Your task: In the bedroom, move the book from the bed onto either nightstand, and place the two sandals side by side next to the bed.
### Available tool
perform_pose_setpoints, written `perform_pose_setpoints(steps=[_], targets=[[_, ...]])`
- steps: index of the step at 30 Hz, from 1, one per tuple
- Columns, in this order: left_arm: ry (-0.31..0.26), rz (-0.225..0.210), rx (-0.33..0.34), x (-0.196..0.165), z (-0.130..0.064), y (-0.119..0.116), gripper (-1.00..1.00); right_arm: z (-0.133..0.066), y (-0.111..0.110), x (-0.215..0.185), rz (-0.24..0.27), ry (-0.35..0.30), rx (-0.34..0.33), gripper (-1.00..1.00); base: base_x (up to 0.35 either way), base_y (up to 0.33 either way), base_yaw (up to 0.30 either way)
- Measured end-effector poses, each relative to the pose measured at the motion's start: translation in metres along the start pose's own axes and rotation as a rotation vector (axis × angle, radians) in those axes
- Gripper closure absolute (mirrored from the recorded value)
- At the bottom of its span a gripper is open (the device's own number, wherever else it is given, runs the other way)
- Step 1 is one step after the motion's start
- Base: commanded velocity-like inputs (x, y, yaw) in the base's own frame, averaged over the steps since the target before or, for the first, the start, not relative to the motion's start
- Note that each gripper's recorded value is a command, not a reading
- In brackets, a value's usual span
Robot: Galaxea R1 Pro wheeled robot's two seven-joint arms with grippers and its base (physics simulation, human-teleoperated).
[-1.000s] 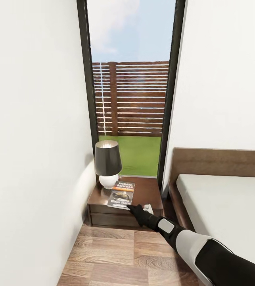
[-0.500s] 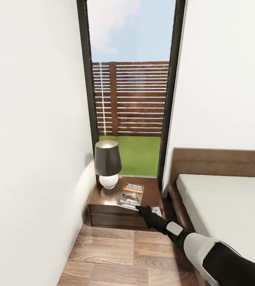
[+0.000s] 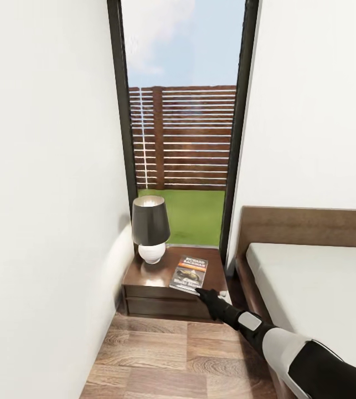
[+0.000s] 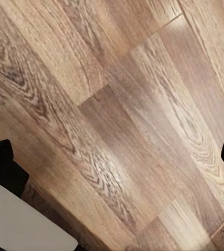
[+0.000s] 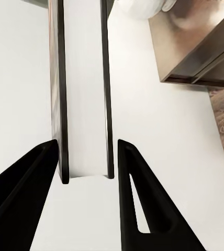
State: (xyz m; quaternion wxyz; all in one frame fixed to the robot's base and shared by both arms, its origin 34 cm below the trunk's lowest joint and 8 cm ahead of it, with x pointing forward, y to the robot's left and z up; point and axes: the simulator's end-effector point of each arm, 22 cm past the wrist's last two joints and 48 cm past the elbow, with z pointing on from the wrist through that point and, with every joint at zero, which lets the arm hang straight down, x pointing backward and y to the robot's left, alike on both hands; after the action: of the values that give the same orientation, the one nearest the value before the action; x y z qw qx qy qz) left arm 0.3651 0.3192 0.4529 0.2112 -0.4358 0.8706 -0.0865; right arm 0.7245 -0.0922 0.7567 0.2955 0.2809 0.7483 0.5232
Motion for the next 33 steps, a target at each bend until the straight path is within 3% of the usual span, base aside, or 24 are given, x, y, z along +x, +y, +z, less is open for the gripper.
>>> perform_pose_setpoints(steps=[13,33], targets=[[0.000,0.003,0.001,0.0001,-0.0001,-0.0003,-1.00,-0.0003,-0.0002,-0.0005,-0.001,-0.002,0.000,1.00,0.042,0.000,0.000],[0.000,0.003,0.000,0.0001,-0.0001,0.0000,-1.00,-0.0008,-0.0012,-0.0015,-0.002,-0.005,0.003,1.00,0.152,0.000,0.000]])
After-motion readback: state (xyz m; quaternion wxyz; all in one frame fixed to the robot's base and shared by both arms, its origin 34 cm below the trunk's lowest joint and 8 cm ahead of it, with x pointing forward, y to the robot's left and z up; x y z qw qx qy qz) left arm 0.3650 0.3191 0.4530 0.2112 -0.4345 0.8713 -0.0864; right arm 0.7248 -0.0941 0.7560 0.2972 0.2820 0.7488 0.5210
